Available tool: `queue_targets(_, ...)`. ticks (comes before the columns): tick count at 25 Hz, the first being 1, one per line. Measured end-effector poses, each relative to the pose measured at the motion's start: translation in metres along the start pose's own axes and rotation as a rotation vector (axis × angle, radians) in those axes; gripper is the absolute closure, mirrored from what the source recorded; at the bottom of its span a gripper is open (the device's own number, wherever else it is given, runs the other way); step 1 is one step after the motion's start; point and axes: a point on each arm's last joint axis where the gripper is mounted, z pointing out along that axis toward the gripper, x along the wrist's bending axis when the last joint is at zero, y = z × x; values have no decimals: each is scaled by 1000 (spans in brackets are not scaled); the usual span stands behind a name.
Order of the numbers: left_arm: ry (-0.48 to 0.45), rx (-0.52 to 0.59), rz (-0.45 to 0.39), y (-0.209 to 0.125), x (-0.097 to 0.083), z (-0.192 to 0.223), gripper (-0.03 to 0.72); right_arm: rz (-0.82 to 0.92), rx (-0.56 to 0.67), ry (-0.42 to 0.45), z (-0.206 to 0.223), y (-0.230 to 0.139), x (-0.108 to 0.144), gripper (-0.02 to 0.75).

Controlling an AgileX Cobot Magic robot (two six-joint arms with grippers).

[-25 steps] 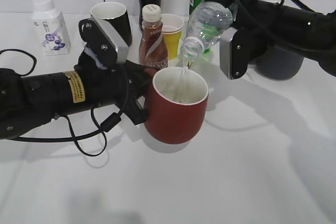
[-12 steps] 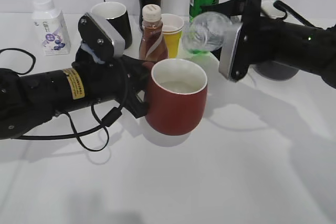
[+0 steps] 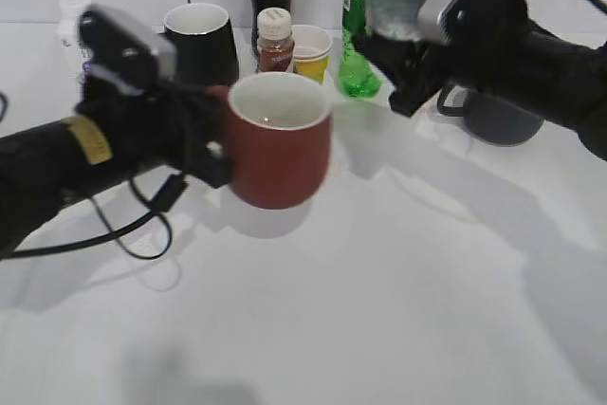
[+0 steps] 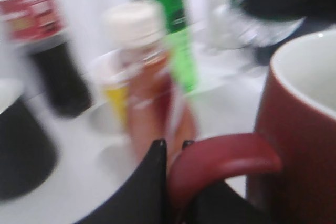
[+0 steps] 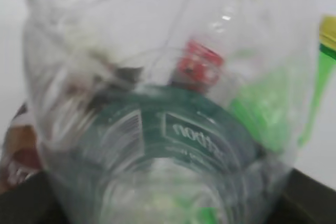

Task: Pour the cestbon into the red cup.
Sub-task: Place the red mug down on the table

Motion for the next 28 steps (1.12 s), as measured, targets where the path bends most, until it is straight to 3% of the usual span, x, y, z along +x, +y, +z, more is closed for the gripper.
queue_targets(4, 125, 0, -73, -11, 14, -17, 639, 115, -2, -84, 0, 0, -8, 265)
queue_targets(8, 281, -7, -164, -20, 35, -29, 639, 141, -1, -110, 0, -1, -10, 265)
queue_targets(15, 431, -44, -144, -25, 69, -39, 639, 161, 3, -133, -1, -1, -12, 265)
queue_targets(20, 504, -53, -145, -41, 89, -32, 639, 170, 3, -144, -1, -1, -13, 265)
queue_targets(28, 502, -47, -139, -59, 105, 14, 639, 178, 8, -153, -1, -2, -14, 265)
